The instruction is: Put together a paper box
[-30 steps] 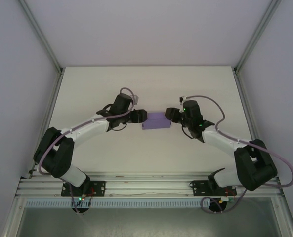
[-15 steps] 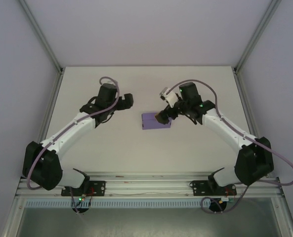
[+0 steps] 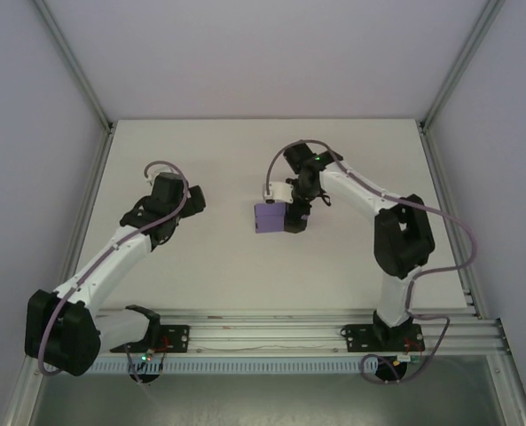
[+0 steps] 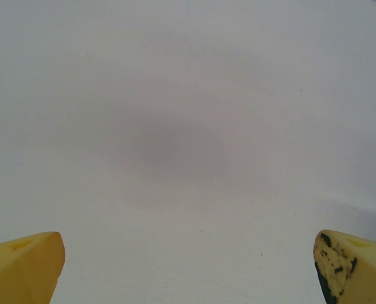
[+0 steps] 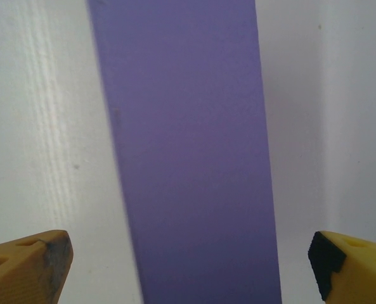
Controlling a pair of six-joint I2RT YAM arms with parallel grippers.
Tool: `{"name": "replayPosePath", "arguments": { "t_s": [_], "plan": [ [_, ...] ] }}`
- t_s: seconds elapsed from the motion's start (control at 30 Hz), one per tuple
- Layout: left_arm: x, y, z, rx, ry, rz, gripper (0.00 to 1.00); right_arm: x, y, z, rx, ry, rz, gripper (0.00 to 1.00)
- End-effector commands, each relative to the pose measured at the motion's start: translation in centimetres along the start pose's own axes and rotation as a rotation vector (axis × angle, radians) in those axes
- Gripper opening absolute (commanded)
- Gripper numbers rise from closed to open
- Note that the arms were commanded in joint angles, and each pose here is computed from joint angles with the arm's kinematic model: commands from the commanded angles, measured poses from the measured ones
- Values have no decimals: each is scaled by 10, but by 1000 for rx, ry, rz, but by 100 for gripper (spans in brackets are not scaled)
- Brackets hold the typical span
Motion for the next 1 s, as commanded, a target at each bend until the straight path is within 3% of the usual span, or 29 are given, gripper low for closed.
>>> {"name": "replayPosePath", "arguments": {
  "t_s": [0.0, 0.13, 0.27, 0.3, 0.47, 0.6, 0.7, 0.8, 0.9, 0.97],
  "plan": [
    [-4, -1, 11, -10, -48, -23, 100, 9, 3, -9, -34, 32, 120, 91],
    [-9, -2, 13, -2, -60, -28, 100, 24, -2, -16, -38, 41, 132, 84],
    [-10, 0, 15, -9, -45, -32, 100, 30, -6, -16, -38, 47, 117, 64],
    [-12, 0, 15, -9, -42, -32, 100, 30, -7, -16, -41, 51, 124, 54],
    [-21, -3, 20, -1, -44, -53, 100, 25, -8, -21, -22, 128, 153, 47],
    [-29, -4, 22, -23, -21, -82, 100, 20, -10, -37, -9, 340, 172, 43],
    [-31, -3, 24, -40, -7, -96, 100, 22, -9, -45, -54, 511, 257, 42],
    [-32, -1, 25, -52, 2, -95, 100, 26, -10, -42, -66, 548, 319, 43],
    [-31, 2, 27, -55, 1, -83, 100, 33, -8, -31, -46, 519, 341, 51],
    [-30, 4, 27, -53, -3, -71, 100, 36, -6, -22, -33, 502, 349, 64]
  ]
}}
Point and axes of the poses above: each hand's point on the last joint's axis, 136 mm out from that joint toward the fingers, its own x axis out along the fingers, its own z axis along the line the jaws close on, y = z × x, the point moved 6 cm from there along -x, back along the fingers, and after that the axes turned 12 degrees about -x, right-handed, at the moved point
